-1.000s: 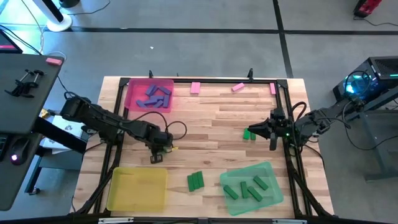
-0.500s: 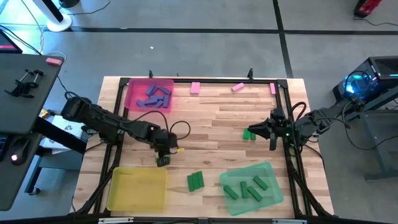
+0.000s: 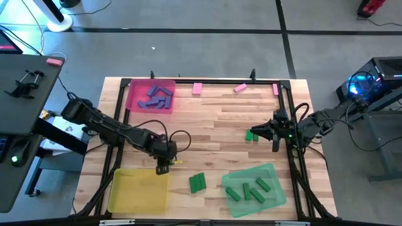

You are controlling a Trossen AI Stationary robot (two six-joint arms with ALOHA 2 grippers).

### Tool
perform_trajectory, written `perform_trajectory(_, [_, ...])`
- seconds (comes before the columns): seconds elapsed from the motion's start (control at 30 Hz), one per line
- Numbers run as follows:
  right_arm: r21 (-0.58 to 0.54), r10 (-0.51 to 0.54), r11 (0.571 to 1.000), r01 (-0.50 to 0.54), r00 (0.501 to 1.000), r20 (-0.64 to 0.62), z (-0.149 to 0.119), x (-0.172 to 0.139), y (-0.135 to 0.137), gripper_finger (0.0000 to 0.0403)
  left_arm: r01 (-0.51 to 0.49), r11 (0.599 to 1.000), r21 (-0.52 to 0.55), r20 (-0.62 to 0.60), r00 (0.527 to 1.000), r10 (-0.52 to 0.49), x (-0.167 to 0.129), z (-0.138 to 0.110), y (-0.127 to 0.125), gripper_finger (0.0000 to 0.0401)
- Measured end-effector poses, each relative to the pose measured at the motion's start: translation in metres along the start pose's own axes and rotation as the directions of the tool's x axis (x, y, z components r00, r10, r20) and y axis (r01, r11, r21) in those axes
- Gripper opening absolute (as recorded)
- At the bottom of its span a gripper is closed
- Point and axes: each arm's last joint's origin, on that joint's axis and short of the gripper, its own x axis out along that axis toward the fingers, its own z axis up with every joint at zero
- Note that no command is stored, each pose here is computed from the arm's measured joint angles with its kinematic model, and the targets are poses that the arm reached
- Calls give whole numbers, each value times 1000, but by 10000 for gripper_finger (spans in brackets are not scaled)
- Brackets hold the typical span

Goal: Sort blocks
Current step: Put the green block into the light green bin

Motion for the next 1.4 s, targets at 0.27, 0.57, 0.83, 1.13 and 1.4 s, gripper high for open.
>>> perform_trajectory(0.27, [-2, -2, 1000, 2, 1000, -2, 0, 0, 0, 0, 2, 1000, -1, -105, 994, -2, 26, -6, 1, 234])
perform_trajectory(0.57, [-3, -3, 1000, 3, 1000, -4, 0, 0, 0, 0, -58, 998, 31, -200, 978, 63, 56, -8, 3, 218])
perform_trajectory(0.83, [10, 0, 1000, 0, 1000, -1, 0, 0, 0, 0, -54, 998, 40, -98, 993, 58, 40, 12, 12, 47])
perform_trajectory(1.13, [67, 100, 993, -101, 995, 20, 6, 0, 7, 0, -53, 993, 103, 355, 935, 13, -54, 72, 29, 47])
perform_trajectory(1.4, [174, 232, 957, -231, 973, 19, 8, 6, 19, 0, -12, 985, 172, 770, 626, -126, -99, 153, 31, 47])
